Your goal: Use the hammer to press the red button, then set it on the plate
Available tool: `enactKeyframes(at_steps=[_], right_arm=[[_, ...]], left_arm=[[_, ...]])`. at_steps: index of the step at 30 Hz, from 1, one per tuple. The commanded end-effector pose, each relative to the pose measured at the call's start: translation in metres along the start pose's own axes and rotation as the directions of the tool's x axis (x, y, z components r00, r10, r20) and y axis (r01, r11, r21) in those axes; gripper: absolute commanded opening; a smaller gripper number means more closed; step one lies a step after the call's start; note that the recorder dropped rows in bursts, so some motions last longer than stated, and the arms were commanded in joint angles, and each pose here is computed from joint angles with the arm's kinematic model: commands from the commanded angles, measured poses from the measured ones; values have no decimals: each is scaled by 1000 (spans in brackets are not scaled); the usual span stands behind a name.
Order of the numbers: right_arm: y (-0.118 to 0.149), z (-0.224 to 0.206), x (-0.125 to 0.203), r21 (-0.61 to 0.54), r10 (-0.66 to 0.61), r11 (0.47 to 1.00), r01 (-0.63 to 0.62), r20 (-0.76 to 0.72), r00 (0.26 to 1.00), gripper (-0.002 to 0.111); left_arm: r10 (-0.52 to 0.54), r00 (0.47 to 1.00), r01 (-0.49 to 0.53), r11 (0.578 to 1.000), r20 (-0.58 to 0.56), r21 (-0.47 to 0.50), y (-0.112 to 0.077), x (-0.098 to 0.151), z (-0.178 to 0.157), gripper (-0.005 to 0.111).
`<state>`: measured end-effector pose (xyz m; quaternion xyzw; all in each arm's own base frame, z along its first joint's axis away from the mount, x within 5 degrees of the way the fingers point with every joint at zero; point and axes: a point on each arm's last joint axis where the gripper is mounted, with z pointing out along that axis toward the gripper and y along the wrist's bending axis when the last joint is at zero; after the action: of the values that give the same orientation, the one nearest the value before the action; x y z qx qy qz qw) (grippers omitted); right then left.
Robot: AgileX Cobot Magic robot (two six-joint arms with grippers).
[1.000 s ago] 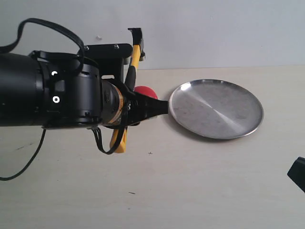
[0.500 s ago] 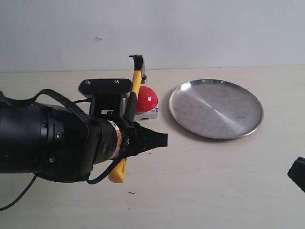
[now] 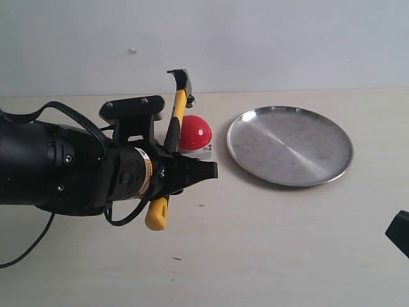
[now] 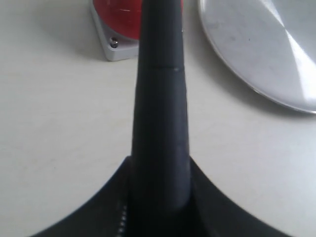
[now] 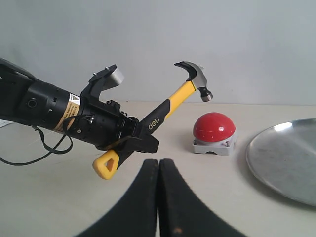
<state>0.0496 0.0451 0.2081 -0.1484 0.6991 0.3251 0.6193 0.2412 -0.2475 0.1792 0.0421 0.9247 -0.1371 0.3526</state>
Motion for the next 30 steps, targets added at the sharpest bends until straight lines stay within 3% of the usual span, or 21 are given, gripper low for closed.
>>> enactKeyframes(at_steps=[1, 30], right_arm=[[0, 0, 1, -3, -10, 1000, 10, 1, 1000, 0], [0, 0, 1, -3, -12, 1000, 12, 1, 1000, 0]], left_arm=[[31, 999, -32, 999, 17, 40, 0, -7, 0, 0], [66, 998, -65, 997, -9, 50, 4, -11, 0, 0]])
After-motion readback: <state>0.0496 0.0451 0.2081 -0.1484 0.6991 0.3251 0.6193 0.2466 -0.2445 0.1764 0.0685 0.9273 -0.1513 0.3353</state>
